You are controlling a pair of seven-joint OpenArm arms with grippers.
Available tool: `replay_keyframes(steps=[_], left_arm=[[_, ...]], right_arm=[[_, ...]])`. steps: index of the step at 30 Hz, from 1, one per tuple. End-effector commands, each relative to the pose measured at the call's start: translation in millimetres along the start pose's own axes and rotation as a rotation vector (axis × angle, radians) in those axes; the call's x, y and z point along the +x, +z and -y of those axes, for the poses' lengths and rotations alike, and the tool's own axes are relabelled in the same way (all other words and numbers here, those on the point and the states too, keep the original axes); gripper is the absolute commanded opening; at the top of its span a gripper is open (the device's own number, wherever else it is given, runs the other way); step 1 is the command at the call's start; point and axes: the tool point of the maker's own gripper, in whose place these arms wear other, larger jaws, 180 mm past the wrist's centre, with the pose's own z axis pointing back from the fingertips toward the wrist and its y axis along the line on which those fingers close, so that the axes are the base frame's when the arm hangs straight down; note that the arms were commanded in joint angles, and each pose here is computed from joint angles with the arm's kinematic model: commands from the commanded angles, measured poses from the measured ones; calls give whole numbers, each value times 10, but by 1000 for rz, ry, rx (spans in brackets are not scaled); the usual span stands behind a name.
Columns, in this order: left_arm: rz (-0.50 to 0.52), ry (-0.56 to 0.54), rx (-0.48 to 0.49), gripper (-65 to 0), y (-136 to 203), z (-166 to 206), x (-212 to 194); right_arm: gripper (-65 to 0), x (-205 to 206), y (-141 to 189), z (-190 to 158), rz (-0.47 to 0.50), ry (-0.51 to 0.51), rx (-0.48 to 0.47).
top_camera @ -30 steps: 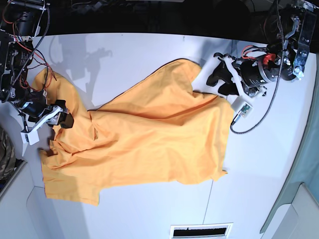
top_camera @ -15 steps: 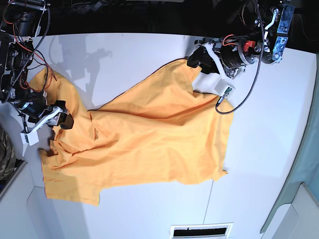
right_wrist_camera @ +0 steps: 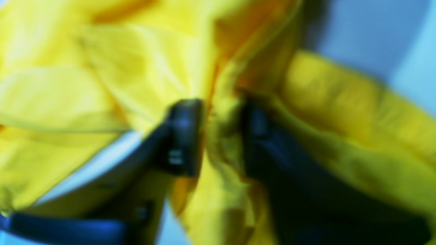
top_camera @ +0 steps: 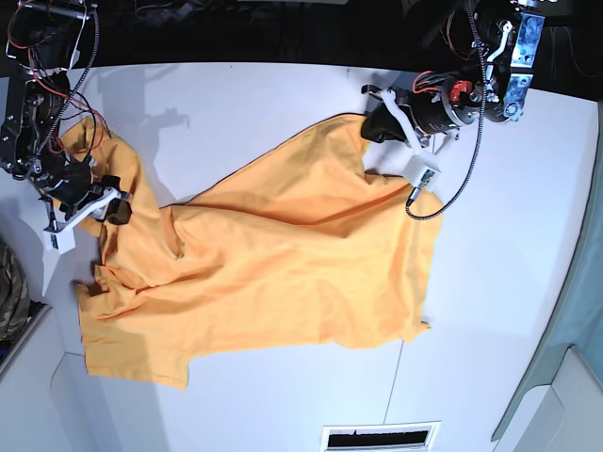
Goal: Layout the t-shirt on the table in an organized manner, then fold the t-shirt properly
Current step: 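Grasp the shirt edge with the left gripper while the right holds, then pull the shirt edge outward with the left gripper and release it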
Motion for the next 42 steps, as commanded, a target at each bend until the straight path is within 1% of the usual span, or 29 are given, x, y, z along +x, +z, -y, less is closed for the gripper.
replay_keyframes(steps=[1, 2, 5, 8, 11, 13, 16, 17, 18, 19, 20, 23, 25, 28, 31, 32, 33, 34, 37, 38, 41, 42], left_arm=[[33, -25, 31, -650, 130, -134, 134], [42, -36, 52, -650, 217, -222, 178], [74, -54, 110, -650, 519, -464, 319], [101, -70, 150, -650, 796, -636, 427], [104, -88, 171, -650, 999, -742, 431], [97, -97, 134, -650, 1074, -707, 391], [72, -97, 26, -650, 1121, -504, 264], [63, -105, -26, -650, 1129, -386, 213], [56, -112, -82, -650, 1146, -256, 155], [56, -110, -133, -650, 1171, -130, 109], [55, -92, -162, -650, 1195, -43, 66], [22, -73, -194, -650, 1252, 106, -115], [-6, -60, -201, -650, 1277, 152, -240], [-24, -50, -203, -650, 1290, 169, -316], [-13, -53, -197, -467, 1299, 142, -270], [2, -49, -192, -419, 1318, 118, -229], [31, -42, -184, -392, 1350, 77, -149], [61, -36, -171, -389, 1394, 21, -63], [158, -46, -88, -389, 1573, -243, 241], [192, -52, -64, -389, 1637, -320, 347], [266, -83, -12, -389, 1739, -460, 603], [279, -96, 3, -389, 1740, -492, 650]], right_arm=[[-596, 105, 22, 71, 22, 17, -14], [-650, 29, 11, 131, -4, 21, -31], [-650, -49, 67, 297, -35, 41, -72], [-650, 39, 157, 438, -24, 52, -94], [-650, 105, 233, 541, -17, 52, -106], [-650, 80, 250, 550, -36, 41, -102], [-458, -53, 253, 505, -95, 6, -76], [-421, -113, 262, 496, -118, -7, -68], [-407, -174, 271, 489, -139, -18, -62], [-408, -236, 280, 482, -154, -29, -54], [-408, -288, 291, 476, -160, -40, -48], [-408, -405, 354, 478, -159, -65, -39], [-408, -441, 427, 513, -147, -71, -48], [-408, -380, 565, 543, -95, -80, -48], [-408, -212, 704, 570, -26, -82, -54], [-408, -136, 744, 579, -2, -80, -58], [-408, -65, 784, 596, 20, -76, -64], [-408, -2, 823, 610, 42, -74, -70], [-407, 183, 927, 612, 112, -83, -64], [-390, 242, 949, 605, 133, -75, -59], [-283, 426, 972, 601, 190, -72, -55], [-260, 498, 971, 589, 210, -69, -52]])
